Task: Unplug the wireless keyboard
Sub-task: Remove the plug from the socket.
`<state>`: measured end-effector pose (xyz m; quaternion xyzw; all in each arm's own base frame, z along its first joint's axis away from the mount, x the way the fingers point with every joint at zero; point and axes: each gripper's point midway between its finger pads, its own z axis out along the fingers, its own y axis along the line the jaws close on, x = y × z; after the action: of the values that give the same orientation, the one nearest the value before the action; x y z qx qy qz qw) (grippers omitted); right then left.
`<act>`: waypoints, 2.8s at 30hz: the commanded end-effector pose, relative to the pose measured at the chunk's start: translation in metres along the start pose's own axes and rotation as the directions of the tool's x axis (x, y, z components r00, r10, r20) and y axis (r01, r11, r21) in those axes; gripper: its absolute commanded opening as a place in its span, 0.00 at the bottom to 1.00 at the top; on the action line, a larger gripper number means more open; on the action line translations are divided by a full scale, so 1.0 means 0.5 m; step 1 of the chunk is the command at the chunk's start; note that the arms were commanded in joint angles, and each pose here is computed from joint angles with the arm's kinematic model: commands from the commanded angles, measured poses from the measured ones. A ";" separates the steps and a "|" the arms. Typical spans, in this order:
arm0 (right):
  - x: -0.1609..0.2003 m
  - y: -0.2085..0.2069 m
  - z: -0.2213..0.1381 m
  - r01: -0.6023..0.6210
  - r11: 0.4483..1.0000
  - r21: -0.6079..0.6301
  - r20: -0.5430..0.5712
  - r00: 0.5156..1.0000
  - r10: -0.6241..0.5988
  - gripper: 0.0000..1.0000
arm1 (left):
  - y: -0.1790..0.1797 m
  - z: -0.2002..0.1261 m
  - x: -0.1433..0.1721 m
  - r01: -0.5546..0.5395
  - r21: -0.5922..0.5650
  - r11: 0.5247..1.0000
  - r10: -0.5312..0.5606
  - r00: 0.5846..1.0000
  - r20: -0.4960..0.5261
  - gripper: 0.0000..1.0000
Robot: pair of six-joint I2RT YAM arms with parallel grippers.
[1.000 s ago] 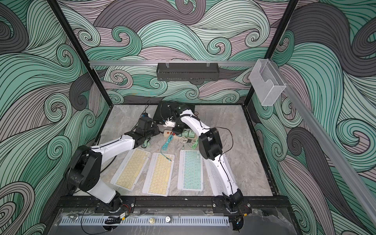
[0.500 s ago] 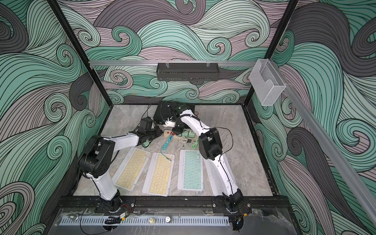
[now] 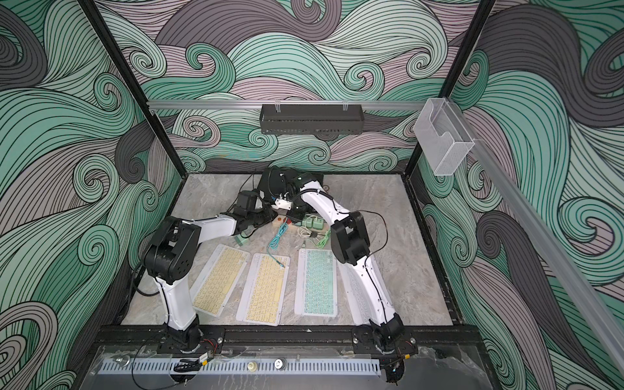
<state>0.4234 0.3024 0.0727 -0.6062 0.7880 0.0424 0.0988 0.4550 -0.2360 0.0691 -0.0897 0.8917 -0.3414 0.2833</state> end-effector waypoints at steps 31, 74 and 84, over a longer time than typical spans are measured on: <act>-0.033 0.027 -0.002 -0.110 0.977 -0.181 0.122 0.983 0.133 0.00 | 0.064 0.114 0.097 0.385 0.054 0.921 -0.374 0.916 -0.147 0.00; -0.068 0.058 -0.059 -0.048 0.985 -0.165 0.182 0.980 0.078 0.00 | 0.124 0.128 0.137 0.421 -0.029 0.906 -0.421 0.897 -0.136 0.00; -0.061 0.022 -0.064 -0.085 0.995 -0.041 0.128 0.988 0.090 0.00 | 0.130 0.129 0.140 0.427 -0.034 0.903 -0.428 0.894 -0.134 0.00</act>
<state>0.4232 0.3085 0.0767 -0.5554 0.8193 0.1011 0.1002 0.4782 -0.2664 0.0411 -0.2054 0.8183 -0.4840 0.2322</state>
